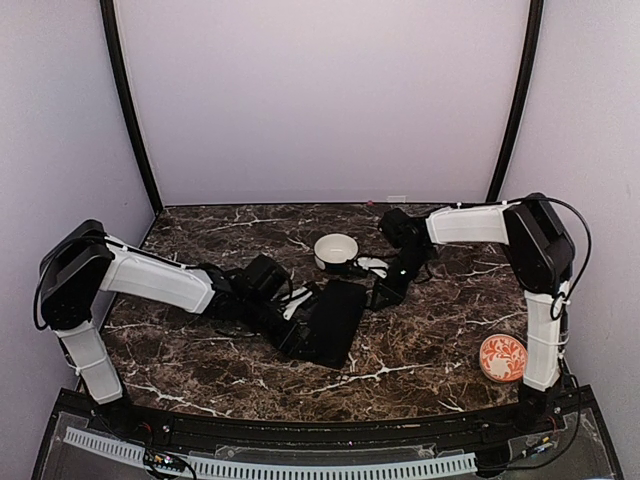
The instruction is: Sort the hair-cutting tools
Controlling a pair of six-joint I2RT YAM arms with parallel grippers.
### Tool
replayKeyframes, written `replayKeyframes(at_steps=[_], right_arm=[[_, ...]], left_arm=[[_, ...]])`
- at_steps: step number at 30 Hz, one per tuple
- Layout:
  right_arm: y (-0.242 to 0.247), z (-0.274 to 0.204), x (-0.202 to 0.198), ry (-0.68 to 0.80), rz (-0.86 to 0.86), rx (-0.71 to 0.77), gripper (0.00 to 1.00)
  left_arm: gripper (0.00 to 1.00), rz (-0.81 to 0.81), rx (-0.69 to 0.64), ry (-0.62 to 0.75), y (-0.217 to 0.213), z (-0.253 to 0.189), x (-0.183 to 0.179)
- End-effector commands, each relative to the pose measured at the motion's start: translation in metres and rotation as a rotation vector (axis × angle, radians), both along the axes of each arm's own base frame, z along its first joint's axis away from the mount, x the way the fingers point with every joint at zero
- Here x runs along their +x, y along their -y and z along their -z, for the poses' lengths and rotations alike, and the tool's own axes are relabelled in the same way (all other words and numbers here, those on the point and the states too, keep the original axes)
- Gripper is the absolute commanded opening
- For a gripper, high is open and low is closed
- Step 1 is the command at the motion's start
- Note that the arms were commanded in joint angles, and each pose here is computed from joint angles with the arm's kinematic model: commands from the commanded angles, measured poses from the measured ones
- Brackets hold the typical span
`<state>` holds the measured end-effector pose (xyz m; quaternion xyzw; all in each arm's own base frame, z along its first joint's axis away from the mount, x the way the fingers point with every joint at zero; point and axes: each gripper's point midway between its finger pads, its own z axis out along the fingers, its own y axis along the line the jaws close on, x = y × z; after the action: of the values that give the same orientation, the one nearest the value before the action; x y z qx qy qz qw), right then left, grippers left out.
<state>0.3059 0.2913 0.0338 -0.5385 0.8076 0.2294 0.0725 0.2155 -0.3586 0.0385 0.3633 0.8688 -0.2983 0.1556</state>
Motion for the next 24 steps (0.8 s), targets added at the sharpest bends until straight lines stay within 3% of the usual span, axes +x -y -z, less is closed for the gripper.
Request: replayKeyframes(at_steps=[1,8,18,24], right_arm=[[-0.005,-0.002,-0.016,0.055,-0.079,-0.034,0.00],[0.003,0.000,-0.031,0.073,-0.124,-0.076,0.00],[0.007,-0.007,-0.025,0.135,-0.114,-0.075,0.00],[0.002,-0.010,-0.019,0.145,-0.115,-0.066,0.00]], left_arm=[[0.74,0.131,-0.053,-0.047,0.022,-0.007,-0.039],[0.69,0.127,0.088,-0.028,0.013,0.016,-0.049],[0.69,0.181,0.150,0.482,0.027,-0.049,-0.011],[0.69,0.432,0.167,0.631,0.058,-0.060,-0.031]])
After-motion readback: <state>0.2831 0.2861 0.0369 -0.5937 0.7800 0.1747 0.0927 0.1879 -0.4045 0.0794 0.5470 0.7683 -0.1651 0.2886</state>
